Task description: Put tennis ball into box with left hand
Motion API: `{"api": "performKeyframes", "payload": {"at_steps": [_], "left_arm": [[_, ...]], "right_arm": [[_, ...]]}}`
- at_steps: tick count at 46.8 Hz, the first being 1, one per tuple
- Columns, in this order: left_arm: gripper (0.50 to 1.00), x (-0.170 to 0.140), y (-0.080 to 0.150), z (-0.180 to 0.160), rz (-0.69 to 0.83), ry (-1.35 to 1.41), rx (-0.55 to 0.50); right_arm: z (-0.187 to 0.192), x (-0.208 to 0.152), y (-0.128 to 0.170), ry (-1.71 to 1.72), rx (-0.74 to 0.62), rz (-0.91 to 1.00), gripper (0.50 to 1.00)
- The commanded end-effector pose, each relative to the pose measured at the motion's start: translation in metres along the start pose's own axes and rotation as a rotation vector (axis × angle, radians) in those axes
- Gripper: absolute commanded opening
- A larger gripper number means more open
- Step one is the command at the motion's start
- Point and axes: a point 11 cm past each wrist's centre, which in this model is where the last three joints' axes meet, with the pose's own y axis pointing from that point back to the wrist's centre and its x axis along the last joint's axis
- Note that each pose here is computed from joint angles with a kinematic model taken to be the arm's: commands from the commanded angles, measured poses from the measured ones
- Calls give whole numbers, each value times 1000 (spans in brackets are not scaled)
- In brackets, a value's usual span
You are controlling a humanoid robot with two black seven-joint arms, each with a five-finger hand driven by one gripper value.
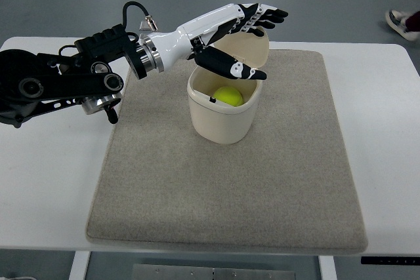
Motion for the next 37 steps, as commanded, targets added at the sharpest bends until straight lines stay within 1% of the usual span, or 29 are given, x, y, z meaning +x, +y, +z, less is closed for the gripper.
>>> {"api": "performKeyframes", "payload": {"at_steps": [1, 10, 14, 17, 23, 26, 30, 37], "left_arm": [[861, 4, -4, 8, 24, 12, -27], [855, 27, -12, 38, 104, 32, -117], [851, 37, -12, 43, 162, 40, -139], [831, 51, -11, 49, 227, 82, -164], [829, 96, 0, 39, 419, 236, -174], [829, 114, 7, 33, 489, 285, -176], [829, 126, 15, 23, 544, 301, -166], [829, 134, 23, 12, 585, 318, -151]], "right_arm": [[0, 0, 0, 0, 0, 0, 901], [0, 0, 0, 0, 0, 0, 901], [0, 0, 0, 0, 0, 0, 901], [0, 0, 0, 0, 0, 0, 901], [0, 0, 0, 0, 0, 0, 901], [1, 0, 0, 0, -1, 0, 901], [0, 0, 0, 0, 0, 0, 901], [0, 0, 0, 0, 0, 0, 901]]}}
